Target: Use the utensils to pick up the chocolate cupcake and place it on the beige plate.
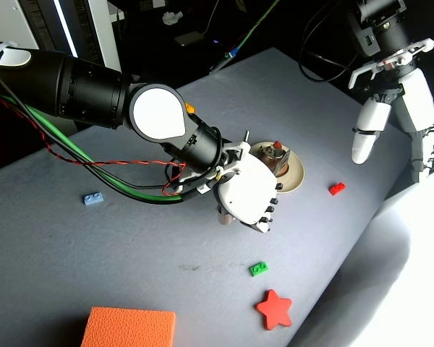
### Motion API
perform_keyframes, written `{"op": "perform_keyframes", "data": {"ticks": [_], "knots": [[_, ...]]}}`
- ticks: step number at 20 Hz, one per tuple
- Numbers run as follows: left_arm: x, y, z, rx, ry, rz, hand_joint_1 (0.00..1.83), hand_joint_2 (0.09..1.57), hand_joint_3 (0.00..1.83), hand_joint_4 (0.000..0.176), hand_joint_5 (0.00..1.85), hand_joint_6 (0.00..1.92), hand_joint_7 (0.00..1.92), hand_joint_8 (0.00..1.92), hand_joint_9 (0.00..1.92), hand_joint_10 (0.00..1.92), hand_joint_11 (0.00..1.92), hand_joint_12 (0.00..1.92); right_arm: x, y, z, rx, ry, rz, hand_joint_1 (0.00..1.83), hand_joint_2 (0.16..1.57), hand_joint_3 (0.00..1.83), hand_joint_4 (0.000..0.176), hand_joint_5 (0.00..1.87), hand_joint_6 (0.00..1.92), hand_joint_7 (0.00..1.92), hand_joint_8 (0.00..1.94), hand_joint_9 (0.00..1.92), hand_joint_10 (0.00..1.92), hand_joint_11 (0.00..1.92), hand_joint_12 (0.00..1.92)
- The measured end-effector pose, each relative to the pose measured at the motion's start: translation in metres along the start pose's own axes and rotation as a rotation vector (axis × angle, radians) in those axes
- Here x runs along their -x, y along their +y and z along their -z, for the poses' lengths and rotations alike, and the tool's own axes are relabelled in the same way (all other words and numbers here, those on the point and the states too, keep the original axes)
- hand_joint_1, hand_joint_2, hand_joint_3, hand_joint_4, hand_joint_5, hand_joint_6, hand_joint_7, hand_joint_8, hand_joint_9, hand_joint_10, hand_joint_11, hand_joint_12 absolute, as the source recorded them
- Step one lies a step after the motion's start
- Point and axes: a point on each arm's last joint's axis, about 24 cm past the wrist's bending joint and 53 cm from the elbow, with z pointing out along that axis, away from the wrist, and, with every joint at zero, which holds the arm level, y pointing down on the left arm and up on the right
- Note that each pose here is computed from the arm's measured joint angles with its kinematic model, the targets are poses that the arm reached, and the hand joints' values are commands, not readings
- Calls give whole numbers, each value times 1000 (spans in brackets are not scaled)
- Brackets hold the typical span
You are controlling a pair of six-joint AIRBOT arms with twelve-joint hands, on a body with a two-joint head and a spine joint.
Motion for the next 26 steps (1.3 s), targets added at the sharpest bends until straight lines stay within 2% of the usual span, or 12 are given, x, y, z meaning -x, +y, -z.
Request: {"op": "perform_keyframes", "data": {"ticks": [5, 10, 14, 18, 19, 21, 26], "knots": [[1, 0, 0, 1, -1, 1, 486, 982, 0, 0, 236, 2, 212, 1, 168, 4, 0, 418, 0, 0, 0, 0, 0, 1, 1163, 1247, 0, 0, 652, 1354, 818, 1379, 498, 1279, 362, 1752], [1, 0, 0, 1, -1, 1, 472, 988, 0, 0, 222, 2, 182, 0, 160, 3, 0, 401, 0, 0, 0, -1, 4, -12, 1143, 1269, 2, 0, 615, 1422, 777, 1426, 458, 1263, 311, 1735], [1, 0, 0, 0, -1, 1, 468, 988, 1, 0, 224, 1, 193, 1, 167, 1, 0, 416, -2, 0, 1, -3, 15, -31, 1158, 1253, 0, 0, 627, 1405, 819, 1359, 486, 1258, 345, 1728], [1, 0, 0, 0, -1, 1, 469, 992, 1, 0, 217, 0, 189, 1, 165, 1, 0, 413, 3, 5, 3, 10, 8, -30, 1153, 1257, 1, 0, 642, 1372, 792, 1416, 458, 1280, 314, 1724], [1, 0, 0, 0, -1, 1, 481, 987, 0, 0, 223, 3, 197, 4, 168, 2, 0, 409, 5, 4, 3, 8, 5, -26, 1157, 1265, 1, 0, 601, 1413, 802, 1415, 456, 1290, 326, 1731], [1, 0, 0, 0, -1, 1, 465, 989, 0, 0, 223, 2, 200, 4, 171, 3, 0, 413, 6, 2, 4, 2, 5, -32, 1154, 1262, 0, 0, 628, 1380, 791, 1430, 455, 1294, 312, 1737], [1, 0, 0, 0, -1, 1, 453, 988, 0, 0, 231, 3, 210, 4, 175, 3, 0, 432, 17, 10, 20, 28, -10, 3, 1151, 1273, 1, 0, 602, 1399, 778, 1466, 440, 1316, 300, 1781]]}}
